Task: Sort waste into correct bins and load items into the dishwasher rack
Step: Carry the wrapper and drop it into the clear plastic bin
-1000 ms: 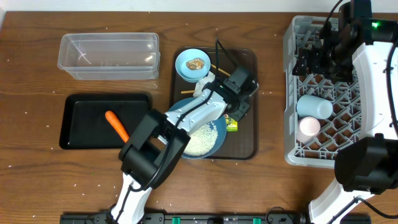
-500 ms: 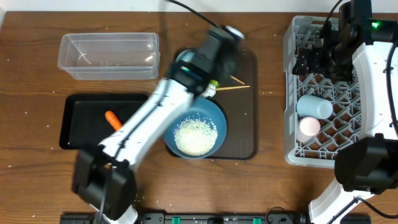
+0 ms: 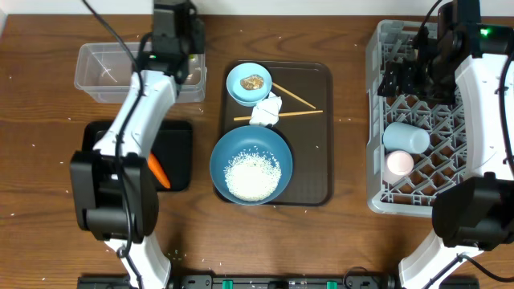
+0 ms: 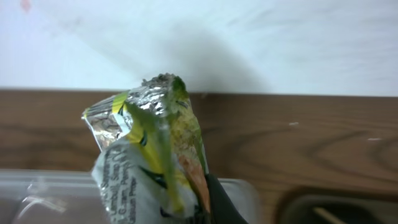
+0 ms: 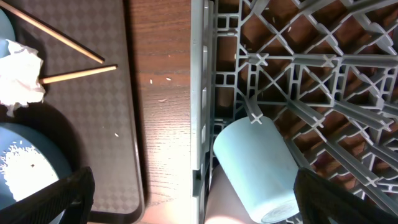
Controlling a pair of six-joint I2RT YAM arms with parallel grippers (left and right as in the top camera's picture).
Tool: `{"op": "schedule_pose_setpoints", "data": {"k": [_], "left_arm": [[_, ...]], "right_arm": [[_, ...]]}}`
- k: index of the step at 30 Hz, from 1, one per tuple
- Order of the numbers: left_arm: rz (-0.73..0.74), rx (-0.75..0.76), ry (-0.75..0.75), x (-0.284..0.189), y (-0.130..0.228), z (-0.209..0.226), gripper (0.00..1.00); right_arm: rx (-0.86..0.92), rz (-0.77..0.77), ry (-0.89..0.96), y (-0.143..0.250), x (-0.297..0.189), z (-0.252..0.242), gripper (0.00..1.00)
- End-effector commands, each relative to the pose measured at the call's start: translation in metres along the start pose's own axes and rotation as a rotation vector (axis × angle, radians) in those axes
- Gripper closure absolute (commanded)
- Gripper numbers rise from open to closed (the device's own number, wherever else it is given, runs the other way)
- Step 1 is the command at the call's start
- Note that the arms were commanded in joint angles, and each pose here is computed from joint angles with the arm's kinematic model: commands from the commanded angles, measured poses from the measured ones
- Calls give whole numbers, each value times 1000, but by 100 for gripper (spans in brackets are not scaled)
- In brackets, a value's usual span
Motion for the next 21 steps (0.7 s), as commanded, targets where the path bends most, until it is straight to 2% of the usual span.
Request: {"op": "schedule_pose_setpoints", "data": {"k": [1, 4, 5, 8, 11, 15, 18, 21], "left_arm": [[54, -27, -60, 21, 15, 20, 86], [115, -26, -93, 26, 26, 30, 50], [134, -23, -100, 25, 29, 31, 41], [150, -18, -102, 20, 29, 30, 28], [164, -4, -74, 6, 26, 21, 26], [228, 83, 77, -24, 26, -9, 26], [304, 127, 155, -45, 39, -35, 26], [396, 233, 201, -56, 65, -63, 26]], "right_arm": [[7, -30, 13, -1, -11, -1, 5], [7, -27, 12, 0, -11, -1, 5], [7, -27, 12, 0, -11, -1, 5], [7, -27, 13, 0, -11, -1, 5], [7, -27, 13, 0, -11, -1, 5], [7, -28, 13, 0, -11, -1, 5], [7, -31, 13, -1, -11, -1, 5], [6, -35, 14, -2, -11, -1, 5]]}}
Point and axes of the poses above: each gripper's point midway between its finger pads, its own x axis out along the fingers, its own z axis along the line the jaws close on, y = z × x, the point moved 9 cm from there along -x, back along the fingers, and after that the axes turned 15 degrees about -x, right-handed, at the moved point
